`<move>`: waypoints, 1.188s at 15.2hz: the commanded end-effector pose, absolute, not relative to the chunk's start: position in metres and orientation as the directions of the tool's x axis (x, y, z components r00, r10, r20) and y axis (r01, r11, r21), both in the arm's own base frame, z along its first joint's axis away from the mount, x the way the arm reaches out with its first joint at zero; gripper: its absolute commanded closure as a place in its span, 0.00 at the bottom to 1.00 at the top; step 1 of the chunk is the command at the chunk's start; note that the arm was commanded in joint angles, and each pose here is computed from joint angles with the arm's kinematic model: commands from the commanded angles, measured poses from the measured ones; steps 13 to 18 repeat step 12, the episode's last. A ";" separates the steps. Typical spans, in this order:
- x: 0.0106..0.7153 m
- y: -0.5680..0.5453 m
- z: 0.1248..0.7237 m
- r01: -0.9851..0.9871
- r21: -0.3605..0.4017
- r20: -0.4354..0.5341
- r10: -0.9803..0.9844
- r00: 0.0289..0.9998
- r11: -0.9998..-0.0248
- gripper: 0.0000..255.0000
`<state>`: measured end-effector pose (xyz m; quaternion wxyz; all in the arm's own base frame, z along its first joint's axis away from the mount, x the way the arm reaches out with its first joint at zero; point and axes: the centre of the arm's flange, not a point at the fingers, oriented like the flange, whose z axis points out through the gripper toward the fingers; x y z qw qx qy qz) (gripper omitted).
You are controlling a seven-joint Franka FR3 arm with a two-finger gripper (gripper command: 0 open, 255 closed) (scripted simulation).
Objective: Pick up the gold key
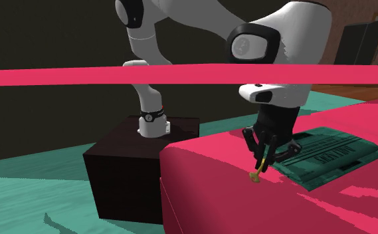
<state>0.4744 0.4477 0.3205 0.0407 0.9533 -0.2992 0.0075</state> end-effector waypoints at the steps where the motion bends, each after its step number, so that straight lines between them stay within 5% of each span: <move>1: 0.474 0.447 0.331 -0.571 0.073 0.038 -0.570 0.821 -0.818 1.00; 18: 0.474 0.447 0.379 -0.571 0.073 0.038 -0.570 0.821 -0.818 1.00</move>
